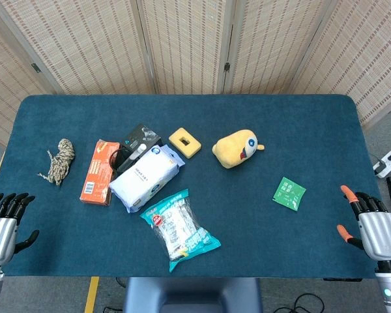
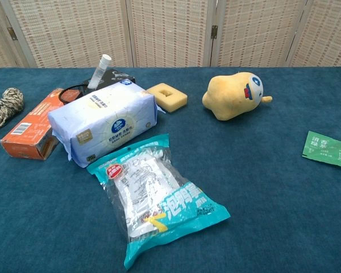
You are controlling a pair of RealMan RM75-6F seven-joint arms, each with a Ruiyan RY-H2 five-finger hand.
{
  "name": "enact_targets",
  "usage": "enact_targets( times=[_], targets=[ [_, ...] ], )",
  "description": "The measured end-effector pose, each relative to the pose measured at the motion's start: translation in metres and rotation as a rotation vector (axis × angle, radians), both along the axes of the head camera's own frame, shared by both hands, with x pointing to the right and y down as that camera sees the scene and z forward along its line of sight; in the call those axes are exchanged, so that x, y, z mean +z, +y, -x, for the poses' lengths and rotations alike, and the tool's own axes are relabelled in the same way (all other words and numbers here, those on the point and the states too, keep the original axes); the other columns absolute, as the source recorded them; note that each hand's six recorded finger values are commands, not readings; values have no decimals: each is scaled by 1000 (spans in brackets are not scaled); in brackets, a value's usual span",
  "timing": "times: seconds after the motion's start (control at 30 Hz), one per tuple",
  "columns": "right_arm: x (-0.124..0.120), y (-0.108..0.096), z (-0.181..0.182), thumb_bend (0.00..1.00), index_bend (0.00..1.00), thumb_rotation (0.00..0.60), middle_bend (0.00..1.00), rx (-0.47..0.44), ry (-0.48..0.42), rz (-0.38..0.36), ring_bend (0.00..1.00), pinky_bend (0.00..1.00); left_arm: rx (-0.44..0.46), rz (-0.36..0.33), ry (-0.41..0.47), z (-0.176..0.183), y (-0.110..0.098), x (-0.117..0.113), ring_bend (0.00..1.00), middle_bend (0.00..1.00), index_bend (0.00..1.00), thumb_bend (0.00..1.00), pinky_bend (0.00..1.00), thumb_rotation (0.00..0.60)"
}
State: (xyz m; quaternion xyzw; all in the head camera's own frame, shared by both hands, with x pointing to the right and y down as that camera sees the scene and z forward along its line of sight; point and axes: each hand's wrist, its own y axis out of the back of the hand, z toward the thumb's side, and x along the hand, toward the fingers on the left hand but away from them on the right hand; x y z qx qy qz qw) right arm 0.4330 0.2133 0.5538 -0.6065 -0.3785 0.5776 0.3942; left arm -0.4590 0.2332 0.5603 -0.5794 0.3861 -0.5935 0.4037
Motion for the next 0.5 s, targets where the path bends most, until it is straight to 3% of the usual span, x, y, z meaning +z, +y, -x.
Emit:
enact_targets(
  times=[0.5],
  targets=[
    [-1,1,-1,176,110,600,266,-1,-6,0,171,227,-19,12,-17,4,3,-1,145,209,241,263,111,600]
  ],
)
